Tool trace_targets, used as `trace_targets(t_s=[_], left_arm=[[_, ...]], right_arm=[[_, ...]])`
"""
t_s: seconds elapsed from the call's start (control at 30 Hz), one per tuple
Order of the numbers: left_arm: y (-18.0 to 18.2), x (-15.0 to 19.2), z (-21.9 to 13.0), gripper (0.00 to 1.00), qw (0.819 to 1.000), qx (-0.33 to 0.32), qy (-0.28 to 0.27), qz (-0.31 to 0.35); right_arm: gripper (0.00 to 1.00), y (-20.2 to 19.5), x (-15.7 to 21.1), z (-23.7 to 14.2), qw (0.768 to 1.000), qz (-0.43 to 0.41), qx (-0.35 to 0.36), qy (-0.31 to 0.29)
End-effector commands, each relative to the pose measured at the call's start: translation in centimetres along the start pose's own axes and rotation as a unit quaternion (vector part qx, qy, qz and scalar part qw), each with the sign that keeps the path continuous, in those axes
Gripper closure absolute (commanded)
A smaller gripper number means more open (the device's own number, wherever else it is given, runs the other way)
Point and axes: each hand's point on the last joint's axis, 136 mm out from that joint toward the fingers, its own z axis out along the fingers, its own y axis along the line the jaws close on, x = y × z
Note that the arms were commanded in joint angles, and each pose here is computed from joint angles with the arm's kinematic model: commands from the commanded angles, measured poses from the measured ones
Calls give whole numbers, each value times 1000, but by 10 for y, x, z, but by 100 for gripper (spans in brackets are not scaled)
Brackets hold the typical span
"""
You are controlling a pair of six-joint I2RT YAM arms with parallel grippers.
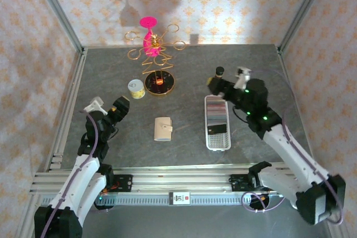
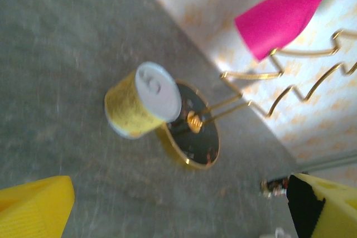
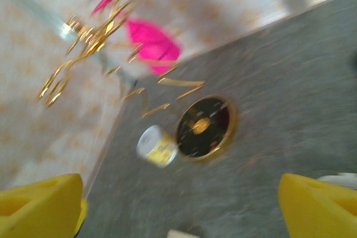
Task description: Put the credit cards into the card holder
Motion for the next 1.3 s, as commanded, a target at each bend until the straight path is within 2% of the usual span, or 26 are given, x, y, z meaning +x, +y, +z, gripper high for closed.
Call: trace_targets(t_s=[0.0,0.13,0.3,0.4,0.5,0.73,1.27], left_arm=[[-7,28,-2,2,997,1,79,-12],[-14,48,-1,3,996,10,94,1],[-4,69,-1,6,992,-7,122,2],[0,78,-1,11,991,-6,134,-5],[3,84,-1,12,990,-10,143,-1],[7,92,3,13,988,-18,155,3],[8,134,3,22,976,-16,215,28]], right_arm=[[16,10,31,22,995,-57,53,59],[30,25,91,62,985,-85,62,135],[67,26,163,105,968,-110,88,210],[82,25,197,122,962,-101,70,244],[93,14,218,133,955,-98,89,266],[98,4,243,144,949,-91,98,285],[100,-30,273,141,938,-94,137,306]])
